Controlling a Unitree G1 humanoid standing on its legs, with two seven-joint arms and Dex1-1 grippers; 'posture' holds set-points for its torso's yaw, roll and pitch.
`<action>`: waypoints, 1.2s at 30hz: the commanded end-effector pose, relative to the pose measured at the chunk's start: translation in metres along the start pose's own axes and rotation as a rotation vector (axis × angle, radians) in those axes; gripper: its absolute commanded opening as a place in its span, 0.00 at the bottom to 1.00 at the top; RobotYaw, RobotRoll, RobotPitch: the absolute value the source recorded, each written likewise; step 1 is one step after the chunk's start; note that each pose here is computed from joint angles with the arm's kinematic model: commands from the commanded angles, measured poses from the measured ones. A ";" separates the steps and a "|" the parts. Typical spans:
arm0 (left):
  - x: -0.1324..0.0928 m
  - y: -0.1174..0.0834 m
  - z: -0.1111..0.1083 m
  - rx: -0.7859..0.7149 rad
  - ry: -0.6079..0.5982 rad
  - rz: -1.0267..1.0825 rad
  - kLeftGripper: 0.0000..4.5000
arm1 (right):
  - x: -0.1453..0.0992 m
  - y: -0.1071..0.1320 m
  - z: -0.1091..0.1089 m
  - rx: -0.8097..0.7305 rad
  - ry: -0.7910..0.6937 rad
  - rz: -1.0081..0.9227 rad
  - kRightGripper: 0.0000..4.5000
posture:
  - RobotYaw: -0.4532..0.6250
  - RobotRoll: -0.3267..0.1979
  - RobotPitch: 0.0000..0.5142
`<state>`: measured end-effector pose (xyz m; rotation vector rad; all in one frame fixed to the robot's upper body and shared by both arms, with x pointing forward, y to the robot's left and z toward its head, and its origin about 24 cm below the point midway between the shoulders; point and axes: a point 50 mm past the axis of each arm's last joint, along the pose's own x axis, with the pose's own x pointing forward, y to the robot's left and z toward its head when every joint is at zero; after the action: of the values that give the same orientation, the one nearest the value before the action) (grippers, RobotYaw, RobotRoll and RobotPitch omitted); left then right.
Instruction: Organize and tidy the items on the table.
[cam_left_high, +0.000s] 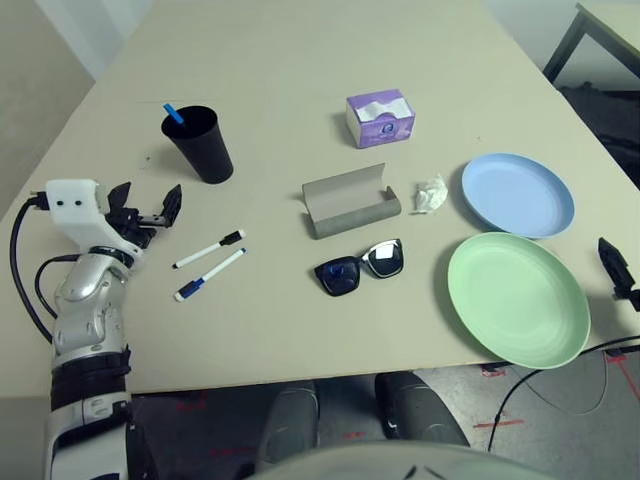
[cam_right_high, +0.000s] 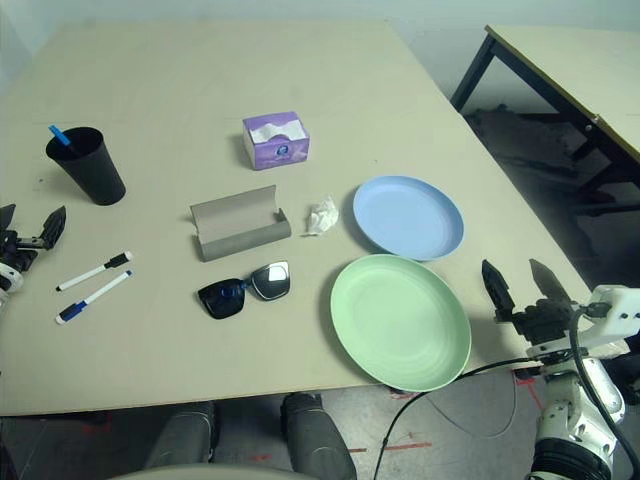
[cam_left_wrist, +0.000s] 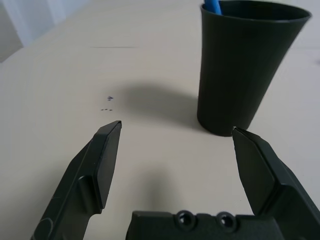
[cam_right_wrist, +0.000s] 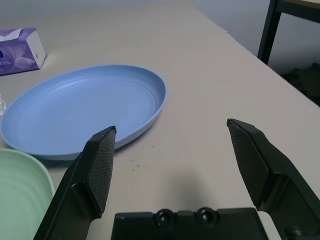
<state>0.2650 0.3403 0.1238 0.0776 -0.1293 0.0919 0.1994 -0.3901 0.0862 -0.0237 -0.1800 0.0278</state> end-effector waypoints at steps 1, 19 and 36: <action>-0.005 0.000 0.001 -0.038 -0.030 0.020 1.00 | -0.001 -0.011 0.010 -0.015 -0.016 -0.028 1.00 | 0.43 0.62 0.29; 0.000 -0.088 0.020 -0.256 -0.021 -1.088 1.00 | -0.029 -0.024 0.034 0.111 0.073 -0.135 1.00 | 0.30 0.62 0.24; 0.000 -0.098 0.015 -0.205 -0.007 -1.289 1.00 | -0.035 0.035 0.039 0.250 0.640 0.064 1.00 | 0.29 0.62 0.22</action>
<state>0.2748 0.2390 0.1332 -0.0624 -0.0787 -1.2205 0.1522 -0.3640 0.1192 0.1988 0.4280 0.0558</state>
